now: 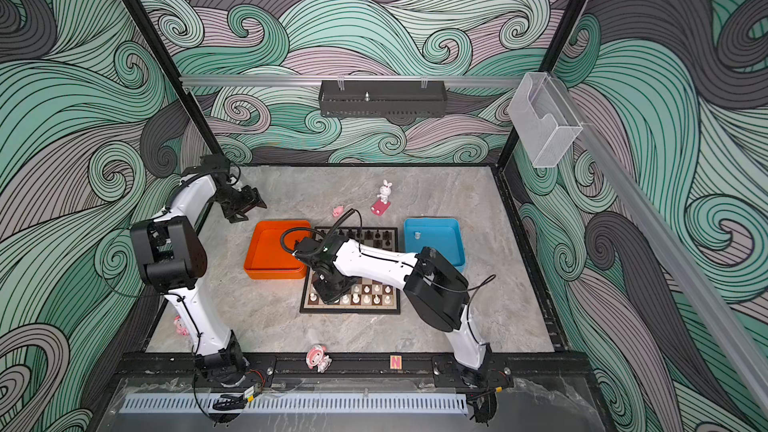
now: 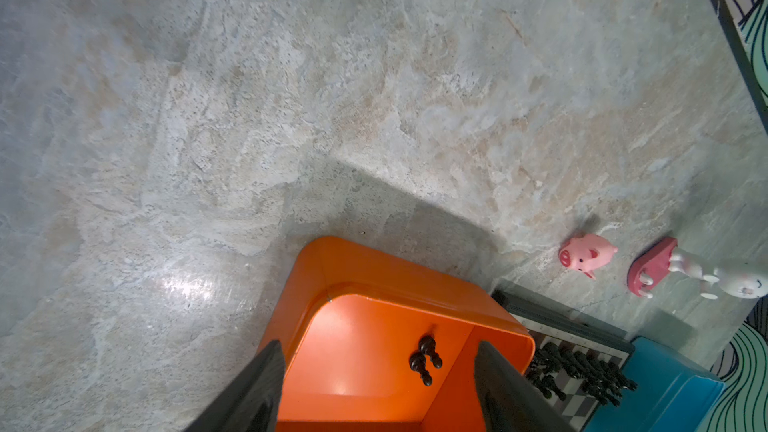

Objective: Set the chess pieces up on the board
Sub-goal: 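Lower the white pawn onto the board and open the right gripper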

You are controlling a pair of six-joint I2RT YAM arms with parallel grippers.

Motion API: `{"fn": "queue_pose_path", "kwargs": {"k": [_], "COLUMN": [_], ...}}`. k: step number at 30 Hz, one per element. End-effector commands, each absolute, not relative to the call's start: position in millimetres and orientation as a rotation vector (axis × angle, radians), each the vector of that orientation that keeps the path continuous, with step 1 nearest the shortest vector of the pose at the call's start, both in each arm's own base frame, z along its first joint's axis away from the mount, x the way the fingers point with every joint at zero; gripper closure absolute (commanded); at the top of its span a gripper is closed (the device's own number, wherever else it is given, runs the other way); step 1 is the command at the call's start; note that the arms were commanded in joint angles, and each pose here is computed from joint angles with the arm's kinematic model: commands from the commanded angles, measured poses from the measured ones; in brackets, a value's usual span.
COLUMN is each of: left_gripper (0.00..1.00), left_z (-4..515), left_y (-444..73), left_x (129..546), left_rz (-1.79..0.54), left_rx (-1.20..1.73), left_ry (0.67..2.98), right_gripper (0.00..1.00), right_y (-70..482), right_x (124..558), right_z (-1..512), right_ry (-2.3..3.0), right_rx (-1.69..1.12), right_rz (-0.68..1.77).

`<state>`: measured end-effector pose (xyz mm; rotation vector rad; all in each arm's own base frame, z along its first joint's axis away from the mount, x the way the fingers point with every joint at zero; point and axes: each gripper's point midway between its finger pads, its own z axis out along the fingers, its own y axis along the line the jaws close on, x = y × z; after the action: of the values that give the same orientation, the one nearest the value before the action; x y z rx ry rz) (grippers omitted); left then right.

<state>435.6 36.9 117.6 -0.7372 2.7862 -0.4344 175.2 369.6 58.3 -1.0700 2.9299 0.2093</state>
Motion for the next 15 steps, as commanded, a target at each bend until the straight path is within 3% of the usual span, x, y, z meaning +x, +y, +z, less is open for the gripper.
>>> {"fn": "queue_pose_path", "kwargs": {"k": [1, 15], "left_gripper": [0.25, 0.25], "left_z": [110.2, 106.8], "left_y": [30.8, 29.2], "left_x": [435.4, 436.3], "left_rz": [-0.472, -0.488], "left_rx": [-0.745, -0.742], "left_ry": [2.800, 2.805], "right_gripper": [0.86, 0.85], "right_y": [372.8, 376.8], "right_x": [177.0, 182.6], "right_z": [52.4, 51.0], "right_ry": [2.939, 2.938], "right_rx": [-1.089, -1.090], "right_rz": [0.203, 0.217]}}
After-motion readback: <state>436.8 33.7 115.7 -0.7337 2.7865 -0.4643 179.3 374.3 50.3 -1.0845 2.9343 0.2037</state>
